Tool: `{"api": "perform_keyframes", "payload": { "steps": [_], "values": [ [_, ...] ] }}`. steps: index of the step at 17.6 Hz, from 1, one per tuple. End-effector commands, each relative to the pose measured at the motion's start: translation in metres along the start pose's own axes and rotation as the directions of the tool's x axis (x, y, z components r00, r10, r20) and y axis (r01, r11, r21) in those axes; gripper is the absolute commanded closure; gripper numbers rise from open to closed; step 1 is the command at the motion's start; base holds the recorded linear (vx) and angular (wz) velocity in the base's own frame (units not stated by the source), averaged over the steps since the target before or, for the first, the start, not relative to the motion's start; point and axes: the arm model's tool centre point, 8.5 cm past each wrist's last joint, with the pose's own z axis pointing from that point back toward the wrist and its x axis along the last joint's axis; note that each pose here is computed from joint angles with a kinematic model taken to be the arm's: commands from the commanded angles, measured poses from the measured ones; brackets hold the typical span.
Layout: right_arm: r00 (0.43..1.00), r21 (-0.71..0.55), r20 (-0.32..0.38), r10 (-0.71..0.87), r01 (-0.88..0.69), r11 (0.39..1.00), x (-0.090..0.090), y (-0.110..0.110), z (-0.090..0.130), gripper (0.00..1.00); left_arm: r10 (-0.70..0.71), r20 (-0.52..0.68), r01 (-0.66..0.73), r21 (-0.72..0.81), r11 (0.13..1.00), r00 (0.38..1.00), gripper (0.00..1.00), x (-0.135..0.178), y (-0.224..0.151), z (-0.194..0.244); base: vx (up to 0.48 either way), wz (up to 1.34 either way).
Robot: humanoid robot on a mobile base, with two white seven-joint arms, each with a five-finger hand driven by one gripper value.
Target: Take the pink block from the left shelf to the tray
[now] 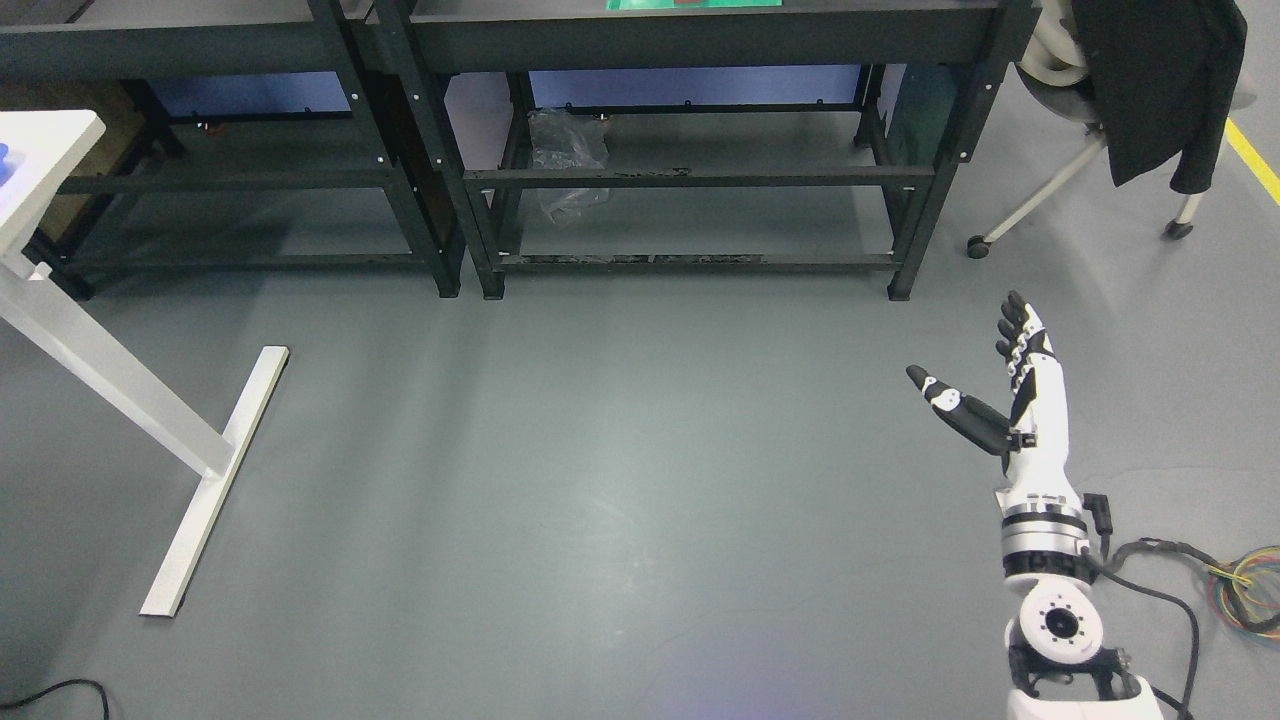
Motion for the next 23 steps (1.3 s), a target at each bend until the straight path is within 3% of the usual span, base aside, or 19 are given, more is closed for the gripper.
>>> {"api": "perform_keyframes", "payload": {
  "steps": [1, 5, 9, 12, 14, 16, 18, 20, 23],
  "values": [
    [0.999, 0.010, -0.003, 0.032, -0.032, 0.999, -0.002, -0.002, 0.000, 0.00, -0.002, -0.003, 0.002, 0.015, 1.000, 1.000, 0.00, -0.007, 0.010, 0.002, 0.000, 0.00],
    [0.998, 0.013, 0.038, 0.058, -0.059, 0.998, 0.003, -0.001, 0.000, 0.00, -0.002, -0.003, 0.002, 0.015, 1.000, 1.000, 0.00, -0.007, 0.010, 0.002, 0.000, 0.00],
    [0.973, 0.018, 0.079, 0.217, -0.219, 0.975, 0.007, 0.001, 0.000, 0.00, -0.002, -0.003, 0.002, 0.015, 1.000, 1.000, 0.00, -0.007, 0.010, 0.002, 0.000, 0.00],
    [0.904, 0.017, 0.118, 0.412, -0.416, 0.909, 0.010, 0.004, -0.001, 0.01, -0.002, -0.003, 0.002, 0.015, 1.000, 1.000, 0.00, -0.007, 0.010, 0.002, 0.071, 0.00],
    [0.827, 0.015, 0.142, 0.544, -0.551, 0.834, 0.012, 0.007, -0.001, 0.01, -0.002, -0.003, 0.002, 0.015, 1.000, 1.000, 0.00, -0.007, 0.010, 0.002, 0.128, 0.00],
    [0.825, 0.021, 0.170, 0.540, -0.550, 0.835, 0.014, 0.010, 0.000, 0.00, -0.002, -0.003, 0.002, 0.015, 1.000, 1.000, 0.00, -0.007, 0.010, 0.002, 0.164, 0.00],
    [0.820, 0.019, 0.253, 0.513, -0.534, 0.845, 0.020, 0.013, 0.004, 0.00, -0.002, -0.003, 0.002, 0.015, 1.000, 1.000, 0.00, -0.007, 0.010, 0.002, 0.222, 0.01],
    [0.814, 0.014, 0.257, 0.521, -0.542, 0.840, 0.022, 0.013, 0.003, 0.00, -0.002, -0.003, 0.002, 0.015, 1.000, 1.000, 0.00, -0.007, 0.010, 0.002, 0.246, -0.01],
    [0.721, -0.008, 0.251, 0.646, -0.666, 0.746, 0.022, 0.015, 0.000, 0.01, -0.002, -0.003, 0.002, 0.015, 1.000, 1.000, 0.00, -0.007, 0.010, 0.002, 0.252, -0.09]
  ]
}}
